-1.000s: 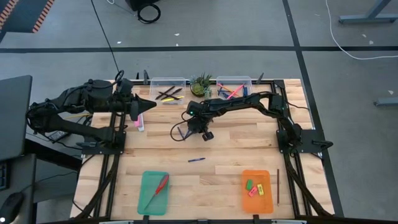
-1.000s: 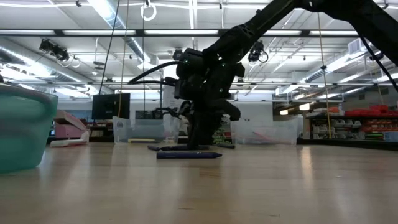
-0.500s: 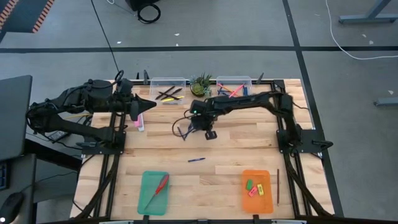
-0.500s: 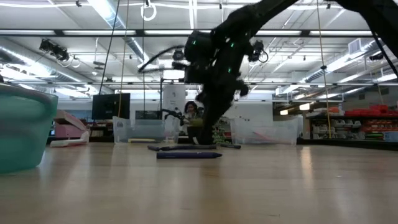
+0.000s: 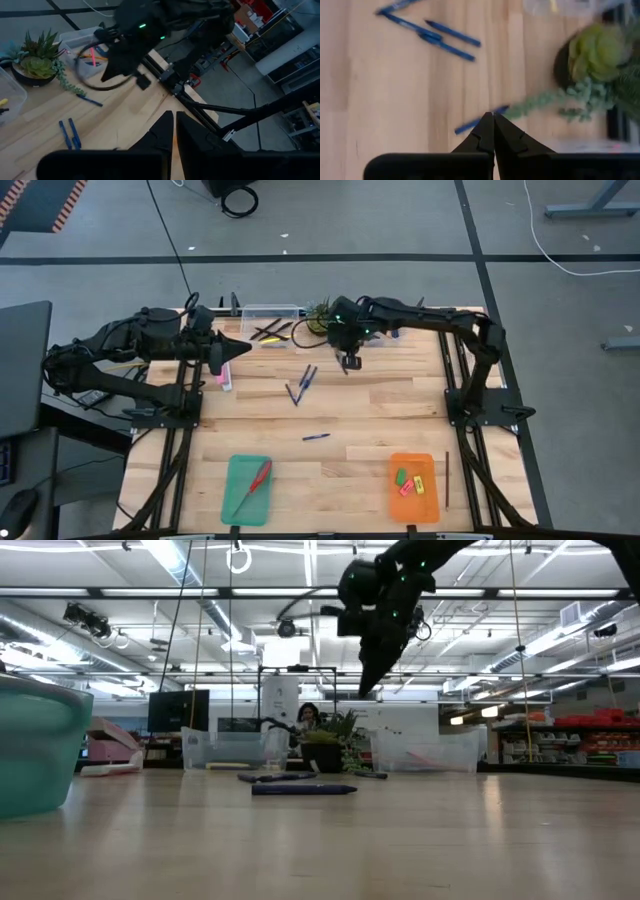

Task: Sort crayons/erasers/pens/pencils in bins
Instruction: Put the blue crayon into the right transparent bin

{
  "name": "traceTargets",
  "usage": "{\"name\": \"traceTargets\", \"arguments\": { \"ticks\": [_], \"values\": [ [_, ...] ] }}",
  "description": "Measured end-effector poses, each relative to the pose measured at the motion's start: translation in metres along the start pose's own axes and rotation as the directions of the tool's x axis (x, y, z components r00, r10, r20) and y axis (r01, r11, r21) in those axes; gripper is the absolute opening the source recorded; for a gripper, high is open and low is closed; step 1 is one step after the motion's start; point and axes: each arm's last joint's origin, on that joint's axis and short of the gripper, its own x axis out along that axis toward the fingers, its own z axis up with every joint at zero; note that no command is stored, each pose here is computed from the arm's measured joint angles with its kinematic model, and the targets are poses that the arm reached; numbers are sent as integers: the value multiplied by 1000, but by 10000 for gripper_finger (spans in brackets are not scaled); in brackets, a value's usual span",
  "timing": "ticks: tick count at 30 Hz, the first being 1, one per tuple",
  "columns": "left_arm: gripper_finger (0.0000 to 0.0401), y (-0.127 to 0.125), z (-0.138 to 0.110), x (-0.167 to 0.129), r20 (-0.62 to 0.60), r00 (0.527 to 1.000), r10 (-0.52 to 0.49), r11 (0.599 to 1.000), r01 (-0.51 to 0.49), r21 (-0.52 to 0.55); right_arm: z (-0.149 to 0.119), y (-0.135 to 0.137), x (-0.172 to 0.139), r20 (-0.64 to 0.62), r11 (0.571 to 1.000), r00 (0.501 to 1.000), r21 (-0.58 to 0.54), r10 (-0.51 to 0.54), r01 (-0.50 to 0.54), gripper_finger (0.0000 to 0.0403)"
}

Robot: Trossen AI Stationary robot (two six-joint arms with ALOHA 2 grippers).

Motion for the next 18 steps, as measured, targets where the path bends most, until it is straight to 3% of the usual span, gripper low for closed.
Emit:
{"name": "traceTargets", "arguments": {
  "ticks": [4,6,9,11,18],
  "values": [
    [32,0,0,0,2,1000,-2,1000,2,-1,-12,-17,22,-102,967,995,254,20,6,8],
    [31,0,0,0,2,1000,-2,1000,2,-3,-15,-24,32,-121,901,992,433,23,32,14],
    [26,0,0,0,2,1000,-2,1000,2,-1,-18,-30,49,-137,764,989,643,53,48,34],
    [24,0,0,0,2,1000,-2,1000,2,-1,-18,-27,61,-148,724,986,688,78,46,52],
    [31,0,0,0,3,1000,-2,1000,2,-12,-16,-4,93,-216,685,968,725,130,70,119]
  ]
}}
